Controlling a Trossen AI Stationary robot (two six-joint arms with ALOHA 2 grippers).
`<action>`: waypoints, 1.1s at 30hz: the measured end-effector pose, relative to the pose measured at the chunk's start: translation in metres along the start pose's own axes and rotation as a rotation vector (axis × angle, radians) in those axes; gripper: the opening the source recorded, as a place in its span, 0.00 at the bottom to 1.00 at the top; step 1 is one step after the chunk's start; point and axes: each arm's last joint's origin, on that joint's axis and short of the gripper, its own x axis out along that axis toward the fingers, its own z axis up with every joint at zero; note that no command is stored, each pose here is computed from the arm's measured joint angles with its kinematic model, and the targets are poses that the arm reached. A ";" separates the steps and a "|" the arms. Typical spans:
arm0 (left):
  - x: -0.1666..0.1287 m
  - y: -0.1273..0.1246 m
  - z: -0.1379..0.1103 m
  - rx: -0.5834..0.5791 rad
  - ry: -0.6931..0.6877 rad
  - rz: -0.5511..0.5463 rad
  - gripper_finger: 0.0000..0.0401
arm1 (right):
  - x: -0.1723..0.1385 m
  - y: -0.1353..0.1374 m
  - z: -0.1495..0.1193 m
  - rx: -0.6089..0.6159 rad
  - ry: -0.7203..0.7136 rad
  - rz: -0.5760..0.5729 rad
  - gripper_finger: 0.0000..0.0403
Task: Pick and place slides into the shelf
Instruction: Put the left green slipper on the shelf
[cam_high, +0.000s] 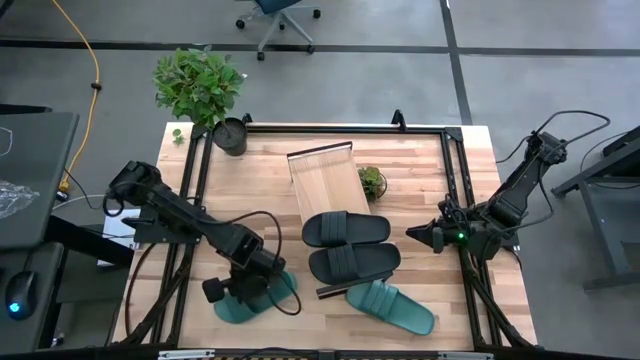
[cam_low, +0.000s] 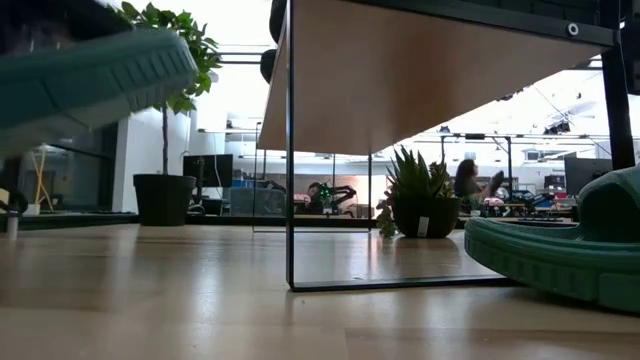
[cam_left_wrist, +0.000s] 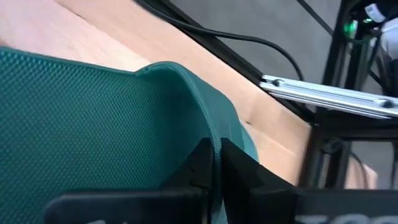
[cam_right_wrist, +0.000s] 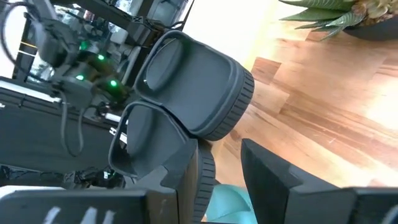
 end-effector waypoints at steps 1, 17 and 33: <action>-0.003 -0.002 0.002 -0.006 0.011 -0.003 0.01 | 0.000 0.000 0.000 -0.005 0.000 -0.002 0.28; -0.060 -0.028 0.033 -0.060 0.111 0.039 0.00 | 0.000 0.000 0.000 -0.063 0.001 -0.002 0.28; -0.171 -0.049 0.069 -0.474 -0.205 0.206 0.00 | 0.000 0.000 -0.001 -0.080 0.032 0.001 0.28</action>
